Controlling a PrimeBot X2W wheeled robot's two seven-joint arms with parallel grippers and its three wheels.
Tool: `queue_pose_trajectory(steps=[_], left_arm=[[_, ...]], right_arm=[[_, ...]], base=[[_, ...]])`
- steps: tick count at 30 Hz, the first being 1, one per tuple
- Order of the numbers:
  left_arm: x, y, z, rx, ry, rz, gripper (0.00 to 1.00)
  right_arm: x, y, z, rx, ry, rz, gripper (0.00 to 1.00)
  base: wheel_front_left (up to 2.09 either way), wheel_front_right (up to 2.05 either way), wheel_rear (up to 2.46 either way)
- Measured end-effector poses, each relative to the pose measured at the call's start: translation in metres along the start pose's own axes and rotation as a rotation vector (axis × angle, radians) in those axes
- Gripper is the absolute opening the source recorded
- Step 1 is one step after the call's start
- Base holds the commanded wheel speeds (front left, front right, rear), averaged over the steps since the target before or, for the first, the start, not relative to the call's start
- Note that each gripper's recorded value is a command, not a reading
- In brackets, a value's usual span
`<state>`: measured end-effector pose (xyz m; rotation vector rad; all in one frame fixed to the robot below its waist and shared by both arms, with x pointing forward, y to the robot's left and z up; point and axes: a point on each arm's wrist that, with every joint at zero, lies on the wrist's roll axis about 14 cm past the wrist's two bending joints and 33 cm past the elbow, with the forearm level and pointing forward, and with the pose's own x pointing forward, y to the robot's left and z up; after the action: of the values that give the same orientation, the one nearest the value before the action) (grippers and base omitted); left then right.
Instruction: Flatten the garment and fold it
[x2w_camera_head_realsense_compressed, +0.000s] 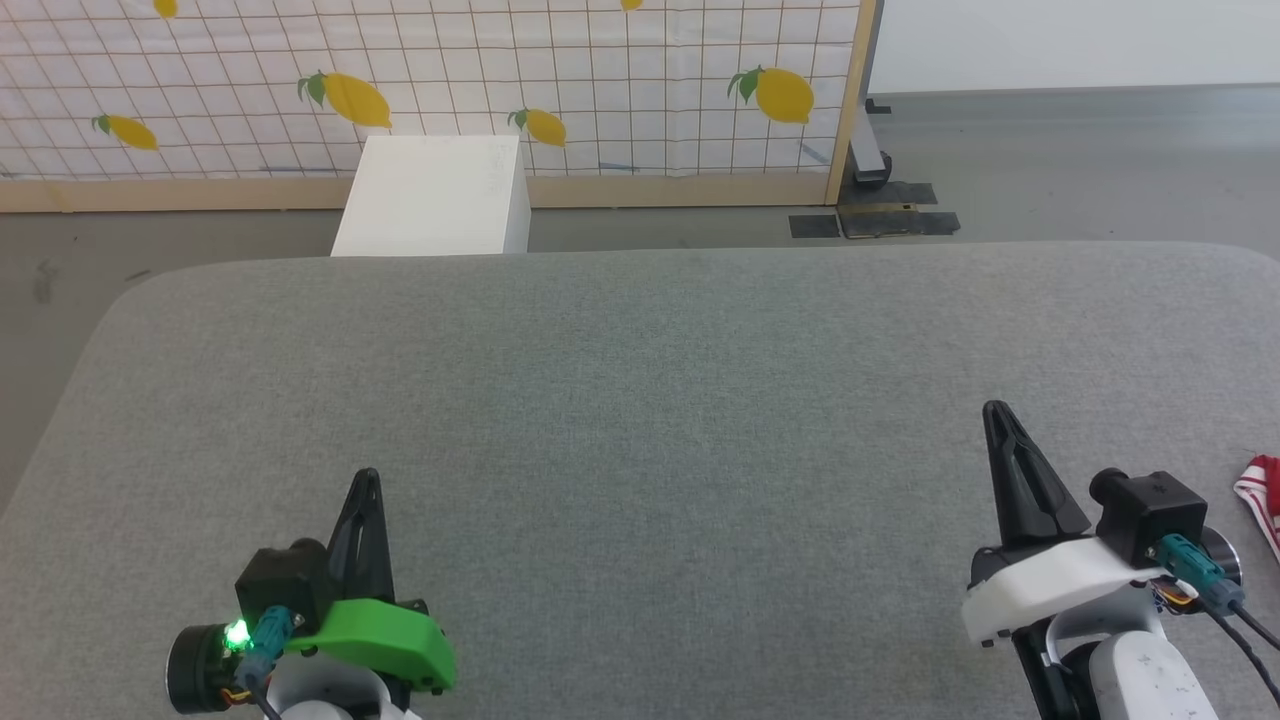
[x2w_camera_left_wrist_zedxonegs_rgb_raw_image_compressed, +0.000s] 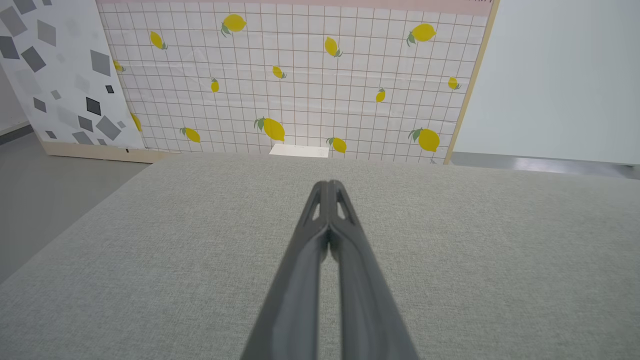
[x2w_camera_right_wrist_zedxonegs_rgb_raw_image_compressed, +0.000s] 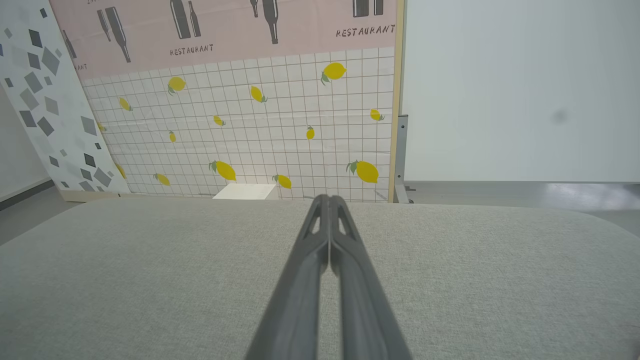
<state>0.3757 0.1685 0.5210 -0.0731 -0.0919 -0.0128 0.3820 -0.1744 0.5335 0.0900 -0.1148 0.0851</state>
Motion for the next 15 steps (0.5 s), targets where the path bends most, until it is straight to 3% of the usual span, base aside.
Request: queue_pose_trajectory(steps=[15], left_arm=[[0.0007,0.0005,0.0026,0.015,0.006,0.003,0.0]], right_arm=[[0.0018,0.0027,0.0029,-0.014,0.004,0.01,0.0]], base=[[0.0,0.0,0.0]])
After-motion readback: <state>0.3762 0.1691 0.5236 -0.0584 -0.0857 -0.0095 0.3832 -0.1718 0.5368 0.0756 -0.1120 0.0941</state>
